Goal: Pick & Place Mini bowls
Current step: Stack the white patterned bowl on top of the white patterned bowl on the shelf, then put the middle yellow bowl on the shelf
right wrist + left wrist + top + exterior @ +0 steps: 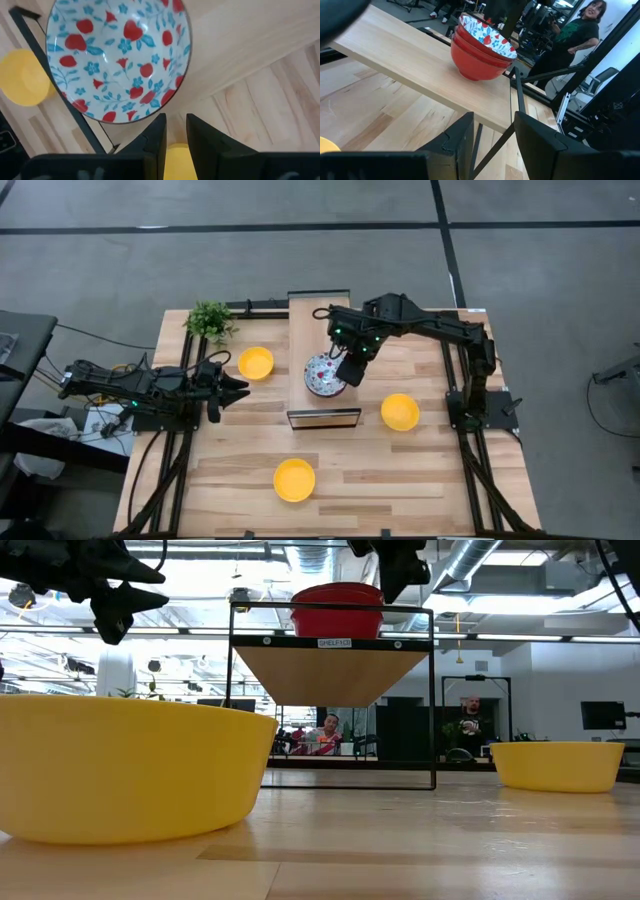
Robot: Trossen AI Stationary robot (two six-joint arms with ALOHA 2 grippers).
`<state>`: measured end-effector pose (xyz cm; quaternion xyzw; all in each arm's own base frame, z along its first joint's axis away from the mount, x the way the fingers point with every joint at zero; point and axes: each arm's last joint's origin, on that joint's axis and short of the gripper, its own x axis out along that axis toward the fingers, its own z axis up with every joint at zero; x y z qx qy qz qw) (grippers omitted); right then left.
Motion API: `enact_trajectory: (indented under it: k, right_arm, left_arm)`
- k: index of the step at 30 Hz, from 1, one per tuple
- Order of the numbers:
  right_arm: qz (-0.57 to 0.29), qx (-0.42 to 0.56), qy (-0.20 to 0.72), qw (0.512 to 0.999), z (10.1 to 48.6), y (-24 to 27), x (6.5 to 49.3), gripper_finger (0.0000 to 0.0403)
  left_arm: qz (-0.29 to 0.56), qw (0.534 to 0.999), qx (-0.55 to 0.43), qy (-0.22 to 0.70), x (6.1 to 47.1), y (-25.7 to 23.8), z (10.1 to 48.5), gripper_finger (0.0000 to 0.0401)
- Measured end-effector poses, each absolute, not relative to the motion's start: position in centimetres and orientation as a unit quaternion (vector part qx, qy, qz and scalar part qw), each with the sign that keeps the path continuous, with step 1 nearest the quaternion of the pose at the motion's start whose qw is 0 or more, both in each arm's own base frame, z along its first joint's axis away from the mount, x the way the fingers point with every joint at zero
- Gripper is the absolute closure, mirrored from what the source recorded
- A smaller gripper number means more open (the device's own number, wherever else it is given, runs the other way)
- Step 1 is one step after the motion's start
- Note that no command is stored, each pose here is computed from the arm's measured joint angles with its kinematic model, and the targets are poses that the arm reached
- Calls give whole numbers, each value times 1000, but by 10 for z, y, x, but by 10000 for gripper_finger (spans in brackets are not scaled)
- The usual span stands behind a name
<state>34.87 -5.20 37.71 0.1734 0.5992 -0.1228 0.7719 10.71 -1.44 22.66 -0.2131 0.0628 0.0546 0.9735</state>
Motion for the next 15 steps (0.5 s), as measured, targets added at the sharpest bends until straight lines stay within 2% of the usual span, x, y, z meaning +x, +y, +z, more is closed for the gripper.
enact_trajectory:
  k: [8,15]
  right_arm:
    - [-124,164,594,778,382,-52,348,340]
    - [-172,159,584,778,385,-74,341,340]
  left_arm:
    - [55,973,-213,63,107,-14,227,261]
    - [55,973,-213,63,107,-14,227,261]
